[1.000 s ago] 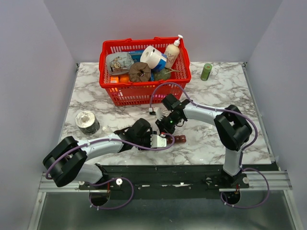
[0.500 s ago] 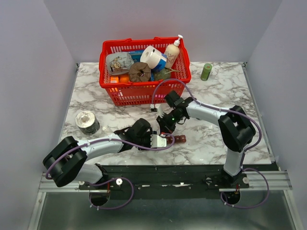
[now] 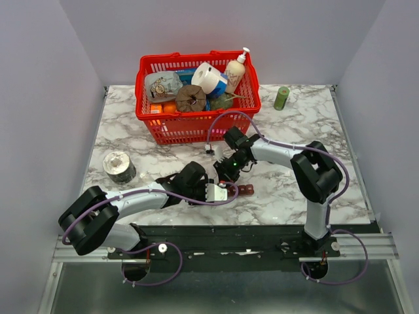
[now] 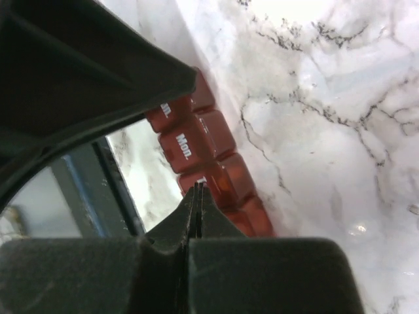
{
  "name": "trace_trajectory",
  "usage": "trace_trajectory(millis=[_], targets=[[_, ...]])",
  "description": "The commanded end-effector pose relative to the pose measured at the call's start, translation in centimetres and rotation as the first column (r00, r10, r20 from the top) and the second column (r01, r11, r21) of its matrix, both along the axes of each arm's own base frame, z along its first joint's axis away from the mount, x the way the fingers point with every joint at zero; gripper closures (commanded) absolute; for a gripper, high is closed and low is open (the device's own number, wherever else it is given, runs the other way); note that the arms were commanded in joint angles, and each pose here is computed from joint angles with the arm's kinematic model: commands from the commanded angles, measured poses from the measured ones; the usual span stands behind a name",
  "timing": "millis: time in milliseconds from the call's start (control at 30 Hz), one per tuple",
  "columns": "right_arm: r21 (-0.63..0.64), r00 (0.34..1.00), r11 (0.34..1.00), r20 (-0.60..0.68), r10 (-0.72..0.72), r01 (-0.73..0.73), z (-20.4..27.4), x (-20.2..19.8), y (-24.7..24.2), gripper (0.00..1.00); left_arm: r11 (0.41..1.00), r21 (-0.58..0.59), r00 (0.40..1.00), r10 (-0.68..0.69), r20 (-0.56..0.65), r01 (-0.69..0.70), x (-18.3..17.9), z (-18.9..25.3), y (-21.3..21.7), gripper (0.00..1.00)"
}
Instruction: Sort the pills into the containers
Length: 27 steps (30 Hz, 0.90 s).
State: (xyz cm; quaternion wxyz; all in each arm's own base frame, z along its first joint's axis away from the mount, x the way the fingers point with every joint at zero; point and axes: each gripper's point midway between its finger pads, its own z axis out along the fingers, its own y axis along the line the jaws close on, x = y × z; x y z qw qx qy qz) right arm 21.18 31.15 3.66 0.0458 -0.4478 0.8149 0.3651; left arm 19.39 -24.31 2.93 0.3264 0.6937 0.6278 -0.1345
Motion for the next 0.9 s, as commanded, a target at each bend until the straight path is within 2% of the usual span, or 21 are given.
trace_trajectory(millis=[0,133,300,467,600,733,867], targets=[[-0.168,0.997,0.984,0.059,-0.049,0.058,-3.5,1.5,-2.1,1.00,1.000,-0.001,1.000,-0.013,-0.009,0.013,-0.3,-0.1,-0.1,0.61],[-0.115,0.998,0.992,0.055,-0.037,0.043,-2.0,1.4,-1.3,1.00,1.000,0.002,1.000,-0.012,-0.010,0.012,-0.3,-0.2,-0.1,0.61],[0.119,0.998,0.991,0.032,0.056,-0.060,3.5,-0.3,1.0,1.00,1.000,0.001,1.000,-0.010,-0.008,0.010,-0.2,-0.1,-0.2,0.61],[0.181,0.996,0.980,0.049,0.076,-0.084,5.5,-0.9,1.2,0.99,1.000,0.006,1.000,-0.010,-0.013,0.010,-0.3,-0.3,-0.1,0.61],[0.146,0.998,0.987,0.027,0.062,-0.066,4.3,-1.0,0.9,1.00,1.000,0.009,1.000,-0.010,-0.015,0.010,-0.3,-0.3,0.0,0.61],[0.012,0.999,1.000,-0.037,0.019,-0.019,0.1,-1.0,-0.3,1.00,1.000,0.009,1.000,-0.009,-0.017,0.009,-0.4,-0.4,0.0,0.61],[-0.128,0.999,0.991,-0.040,-0.032,0.026,-3.2,0.0,-1.3,1.00,1.000,0.007,1.000,-0.008,-0.013,0.008,-0.3,-0.3,0.0,0.61]])
